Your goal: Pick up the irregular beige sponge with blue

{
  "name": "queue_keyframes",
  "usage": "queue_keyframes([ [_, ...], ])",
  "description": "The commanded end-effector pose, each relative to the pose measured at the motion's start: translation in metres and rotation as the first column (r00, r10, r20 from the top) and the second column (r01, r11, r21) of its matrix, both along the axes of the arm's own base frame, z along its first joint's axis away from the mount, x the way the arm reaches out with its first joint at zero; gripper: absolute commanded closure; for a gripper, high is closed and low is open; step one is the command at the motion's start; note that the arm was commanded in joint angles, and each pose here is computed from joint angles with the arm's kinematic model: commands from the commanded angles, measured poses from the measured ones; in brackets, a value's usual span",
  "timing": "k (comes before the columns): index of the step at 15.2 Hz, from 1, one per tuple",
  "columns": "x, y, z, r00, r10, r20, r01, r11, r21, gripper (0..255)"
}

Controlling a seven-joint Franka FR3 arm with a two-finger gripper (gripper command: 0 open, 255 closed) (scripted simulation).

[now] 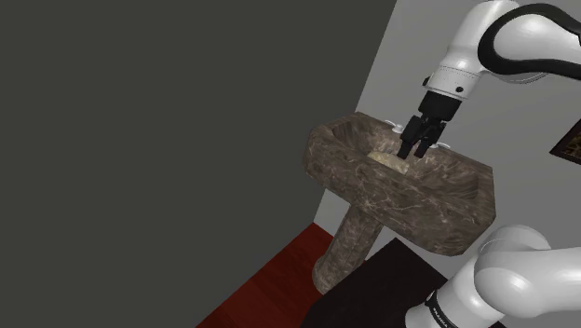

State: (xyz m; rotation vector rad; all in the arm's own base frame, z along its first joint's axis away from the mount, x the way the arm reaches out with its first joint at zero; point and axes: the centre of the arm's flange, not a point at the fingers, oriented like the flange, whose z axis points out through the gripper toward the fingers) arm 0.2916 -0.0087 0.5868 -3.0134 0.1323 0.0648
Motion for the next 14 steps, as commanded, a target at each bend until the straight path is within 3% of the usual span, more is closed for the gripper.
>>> queue_keyframes([
  [1, 0.0, 0.0, 0.0, 1.0, 0.0, 0.0, 0.0, 1.0, 0.0, 0],
  [14, 0.045, -0.155, -0.064, 0.995, 0.085, 0.042, -0.086, 0.996, 0.022, 0],
])
